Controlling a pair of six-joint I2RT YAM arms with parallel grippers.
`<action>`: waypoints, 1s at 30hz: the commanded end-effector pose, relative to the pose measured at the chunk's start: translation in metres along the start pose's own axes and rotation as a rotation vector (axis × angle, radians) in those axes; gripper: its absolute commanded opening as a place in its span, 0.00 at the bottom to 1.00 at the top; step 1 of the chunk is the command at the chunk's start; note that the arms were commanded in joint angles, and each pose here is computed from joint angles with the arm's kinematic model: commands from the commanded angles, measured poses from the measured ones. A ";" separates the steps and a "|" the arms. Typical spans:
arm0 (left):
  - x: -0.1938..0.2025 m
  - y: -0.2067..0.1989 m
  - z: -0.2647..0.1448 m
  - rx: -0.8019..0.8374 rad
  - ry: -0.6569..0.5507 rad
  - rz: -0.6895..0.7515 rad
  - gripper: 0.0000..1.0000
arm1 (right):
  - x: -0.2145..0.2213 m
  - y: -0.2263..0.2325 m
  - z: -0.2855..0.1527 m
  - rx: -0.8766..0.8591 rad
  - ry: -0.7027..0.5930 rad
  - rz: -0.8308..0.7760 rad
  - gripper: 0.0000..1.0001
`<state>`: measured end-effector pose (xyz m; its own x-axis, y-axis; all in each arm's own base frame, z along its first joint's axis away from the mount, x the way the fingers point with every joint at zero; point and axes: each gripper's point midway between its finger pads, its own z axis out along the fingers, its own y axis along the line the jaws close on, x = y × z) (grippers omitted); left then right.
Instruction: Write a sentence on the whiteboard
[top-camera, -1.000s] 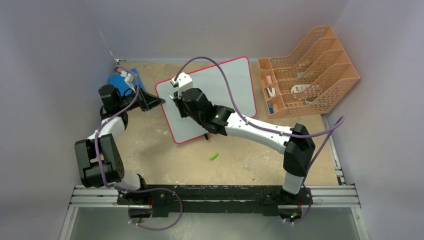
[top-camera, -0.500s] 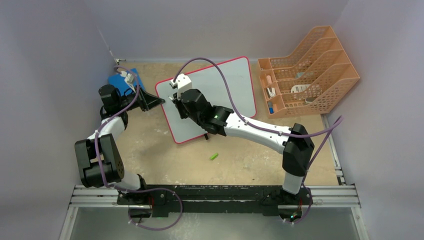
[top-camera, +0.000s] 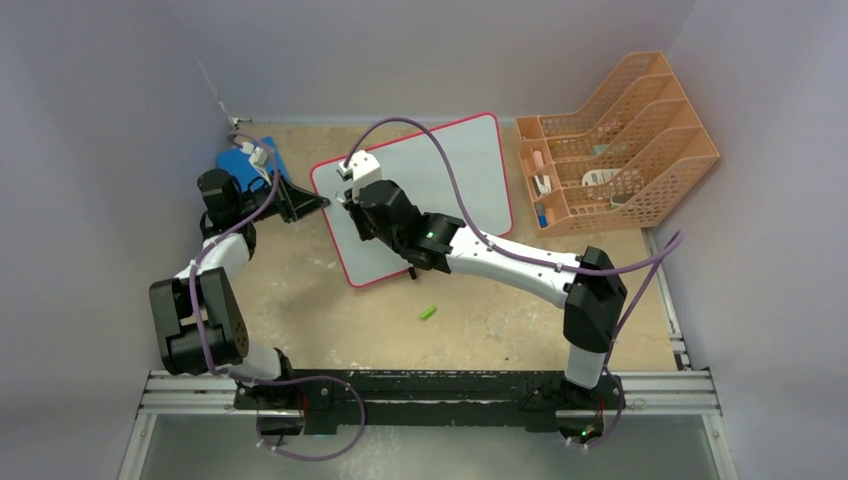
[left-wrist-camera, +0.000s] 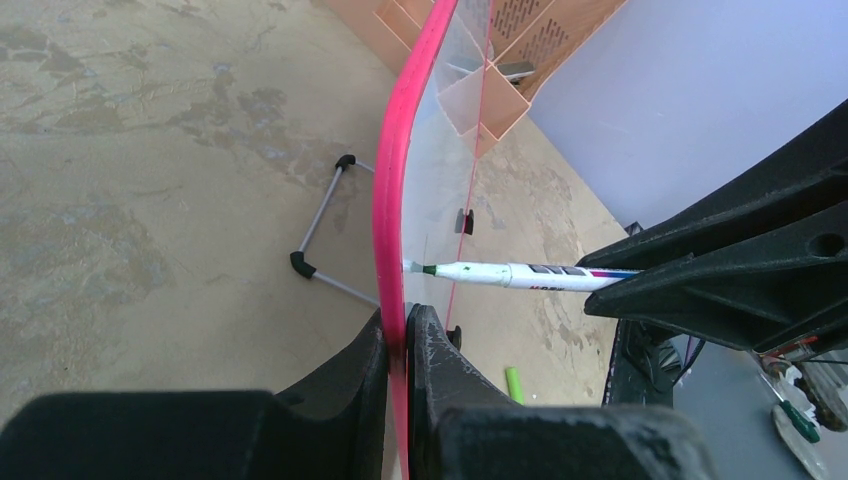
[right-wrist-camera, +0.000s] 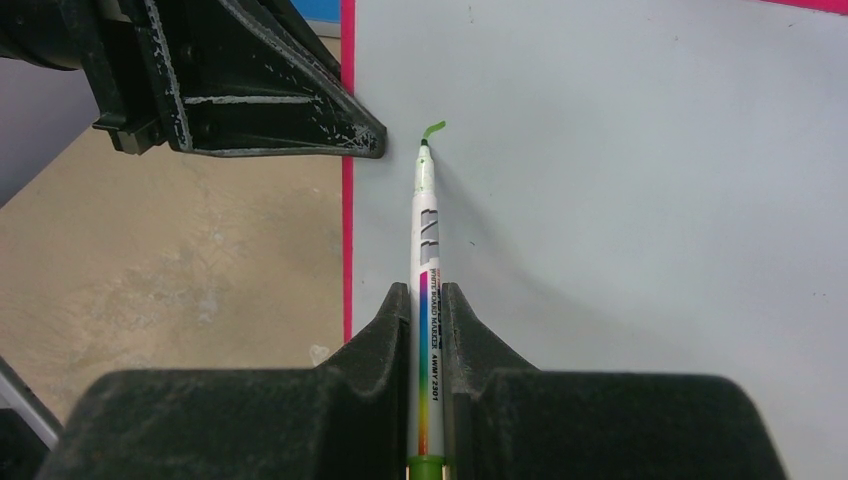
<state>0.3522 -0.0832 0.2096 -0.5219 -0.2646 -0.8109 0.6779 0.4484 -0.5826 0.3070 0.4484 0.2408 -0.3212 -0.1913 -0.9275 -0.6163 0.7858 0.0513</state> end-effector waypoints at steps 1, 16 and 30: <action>-0.011 -0.011 0.004 0.033 0.002 0.077 0.00 | -0.017 -0.004 -0.004 0.032 -0.039 0.036 0.00; -0.012 -0.011 0.004 0.032 0.001 0.077 0.00 | -0.001 -0.006 -0.011 0.021 0.000 0.037 0.00; -0.011 -0.011 0.004 0.033 0.001 0.078 0.00 | 0.012 -0.005 -0.017 0.007 0.036 0.043 0.00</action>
<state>0.3531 -0.0829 0.2094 -0.5212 -0.2668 -0.8106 0.6748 0.4527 -0.5829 0.2970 0.4430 0.2227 -0.3693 -0.2017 -0.9071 -0.6114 0.7879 0.0737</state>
